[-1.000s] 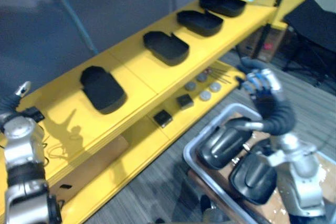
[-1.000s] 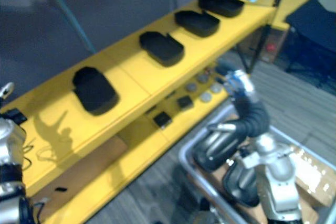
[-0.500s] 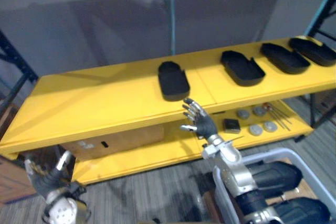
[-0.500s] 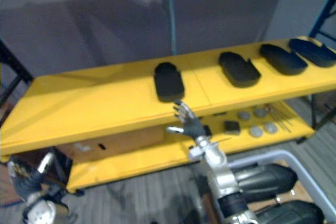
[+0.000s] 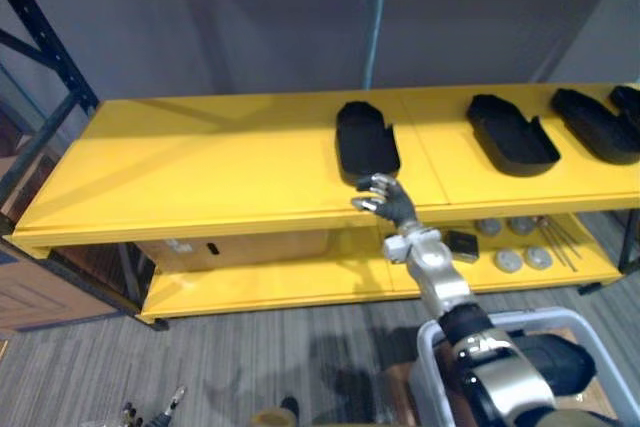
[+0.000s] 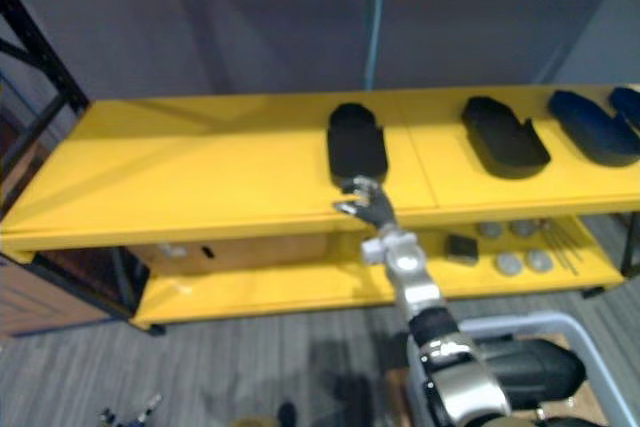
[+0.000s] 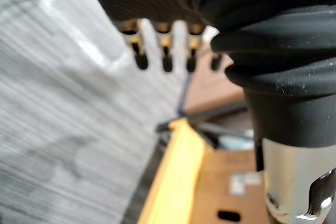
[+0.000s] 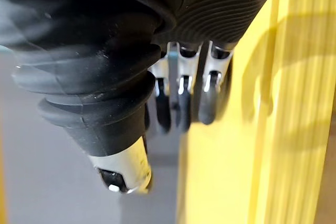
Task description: Walk over and take plastic housings, then place them on the shelf
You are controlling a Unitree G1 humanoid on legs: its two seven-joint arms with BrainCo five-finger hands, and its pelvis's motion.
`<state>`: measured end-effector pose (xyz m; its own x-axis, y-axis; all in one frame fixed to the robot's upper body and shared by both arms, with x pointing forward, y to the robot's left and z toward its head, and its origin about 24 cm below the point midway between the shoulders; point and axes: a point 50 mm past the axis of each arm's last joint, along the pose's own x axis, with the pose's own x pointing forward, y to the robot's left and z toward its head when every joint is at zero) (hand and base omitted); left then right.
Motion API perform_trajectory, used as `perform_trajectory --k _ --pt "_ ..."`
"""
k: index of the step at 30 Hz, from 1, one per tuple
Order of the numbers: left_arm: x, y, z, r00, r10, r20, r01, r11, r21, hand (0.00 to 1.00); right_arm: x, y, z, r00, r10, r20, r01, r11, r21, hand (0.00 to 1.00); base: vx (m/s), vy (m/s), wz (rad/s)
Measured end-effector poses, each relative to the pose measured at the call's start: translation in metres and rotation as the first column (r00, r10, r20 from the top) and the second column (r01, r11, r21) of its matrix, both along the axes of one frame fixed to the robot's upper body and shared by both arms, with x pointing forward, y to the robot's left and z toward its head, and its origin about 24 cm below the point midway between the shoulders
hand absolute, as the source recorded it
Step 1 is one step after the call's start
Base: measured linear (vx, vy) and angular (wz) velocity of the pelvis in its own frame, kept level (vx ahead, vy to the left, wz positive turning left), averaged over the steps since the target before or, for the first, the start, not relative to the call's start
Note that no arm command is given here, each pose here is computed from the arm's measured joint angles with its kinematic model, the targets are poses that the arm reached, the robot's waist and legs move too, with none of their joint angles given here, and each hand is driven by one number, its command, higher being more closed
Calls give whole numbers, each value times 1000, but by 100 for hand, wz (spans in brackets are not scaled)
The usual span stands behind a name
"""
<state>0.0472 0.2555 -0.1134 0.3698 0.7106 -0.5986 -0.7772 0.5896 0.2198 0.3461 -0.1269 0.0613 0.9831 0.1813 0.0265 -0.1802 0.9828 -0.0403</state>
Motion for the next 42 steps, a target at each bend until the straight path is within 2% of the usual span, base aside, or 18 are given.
perform_trajectory --k 3,12,19,22,25,27,32,42 --pt "-1 -2 -4 1000 29 -2 -29 999 -32 0 2 -1 -2 1000 -11 -27 11 1000 -5 100 42 35 2" --pt "6 -10 -6 1000 -4 21 5 999 -35 0 14 -10 -1 996 -56 -66 56 998 -4 100 1 19 4" --pt "13 -13 -7 999 16 47 -13 998 -62 0 27 -24 8 991 -110 -74 108 994 -29 100 -5 10 8" --pt "12 -20 -11 999 13 42 -8 994 -111 0 34 -31 19 989 -133 -56 132 991 -25 100 6 23 5" --pt "11 -30 -19 999 -14 31 21 975 -222 0 40 -43 27 985 -167 -46 166 986 -25 100 31 25 3" --pt "7 -43 -27 997 -76 10 76 943 -324 0 43 -54 36 981 -193 -26 193 981 -27 100 23 37 8" --pt "0 -62 -37 993 -119 0 105 872 -478 0 47 -68 49 976 -217 7 217 976 -18 100 14 21 9" --pt "-7 -67 -42 987 -159 -17 126 841 -527 0 50 -66 53 982 -190 10 191 981 -20 100 0 0 0"
